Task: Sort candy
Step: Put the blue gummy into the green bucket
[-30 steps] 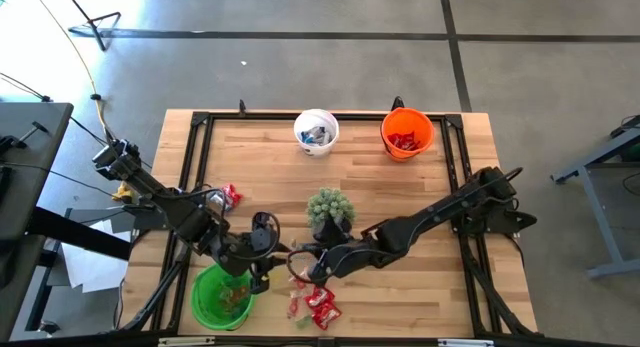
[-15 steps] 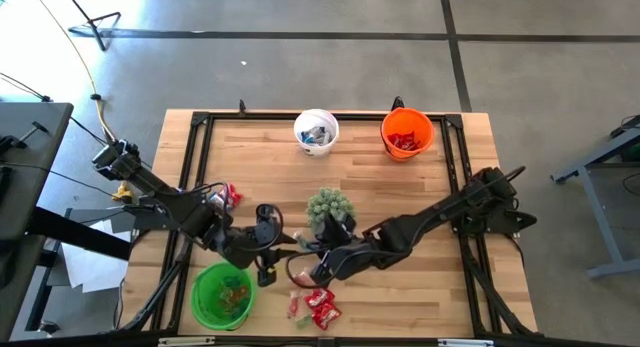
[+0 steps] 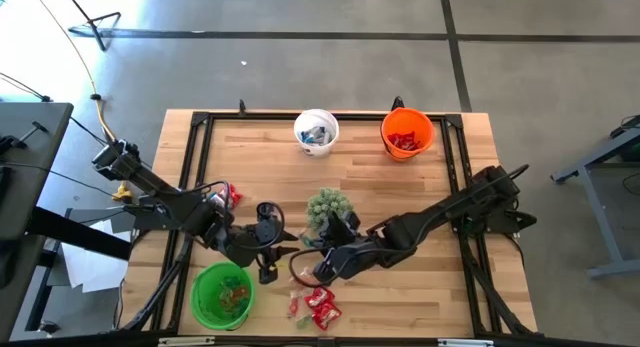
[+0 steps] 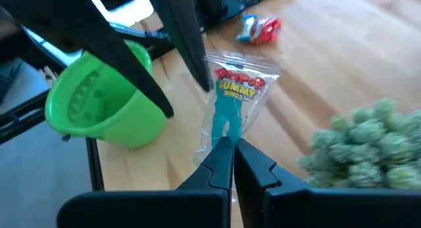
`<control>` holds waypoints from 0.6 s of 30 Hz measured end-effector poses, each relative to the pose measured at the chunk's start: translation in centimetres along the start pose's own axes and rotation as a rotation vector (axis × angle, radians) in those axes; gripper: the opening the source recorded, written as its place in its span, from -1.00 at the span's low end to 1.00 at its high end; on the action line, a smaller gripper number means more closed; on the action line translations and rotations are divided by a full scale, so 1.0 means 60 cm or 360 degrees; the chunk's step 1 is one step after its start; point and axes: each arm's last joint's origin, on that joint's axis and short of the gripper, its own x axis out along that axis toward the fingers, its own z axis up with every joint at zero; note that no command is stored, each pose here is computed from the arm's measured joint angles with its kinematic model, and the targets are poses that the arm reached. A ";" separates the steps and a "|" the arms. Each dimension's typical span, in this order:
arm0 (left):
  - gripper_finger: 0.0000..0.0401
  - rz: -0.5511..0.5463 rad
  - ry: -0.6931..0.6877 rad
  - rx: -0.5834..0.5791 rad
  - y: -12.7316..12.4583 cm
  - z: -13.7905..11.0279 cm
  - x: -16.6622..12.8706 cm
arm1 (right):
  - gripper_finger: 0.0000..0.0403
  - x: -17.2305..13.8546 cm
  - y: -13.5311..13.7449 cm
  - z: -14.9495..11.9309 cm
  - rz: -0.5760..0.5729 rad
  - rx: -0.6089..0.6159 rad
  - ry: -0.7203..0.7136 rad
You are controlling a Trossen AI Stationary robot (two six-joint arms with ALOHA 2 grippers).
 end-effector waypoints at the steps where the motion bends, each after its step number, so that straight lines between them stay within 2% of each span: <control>1: -0.51 0.0006 0.0000 -0.0003 0.002 0.001 0.001 | -1.00 -0.006 -0.002 0.003 -0.0010 -0.0005 -0.0012; 6: -0.51 0.0040 -0.0004 -0.0025 0.012 0.006 0.007 | -1.00 -0.026 -0.007 0.016 -0.0016 -0.0018 -0.0058; 18: -0.51 0.0123 -0.0024 -0.0090 0.039 0.020 0.020 | -1.00 -0.024 -0.012 0.013 -0.0051 -0.0075 -0.0030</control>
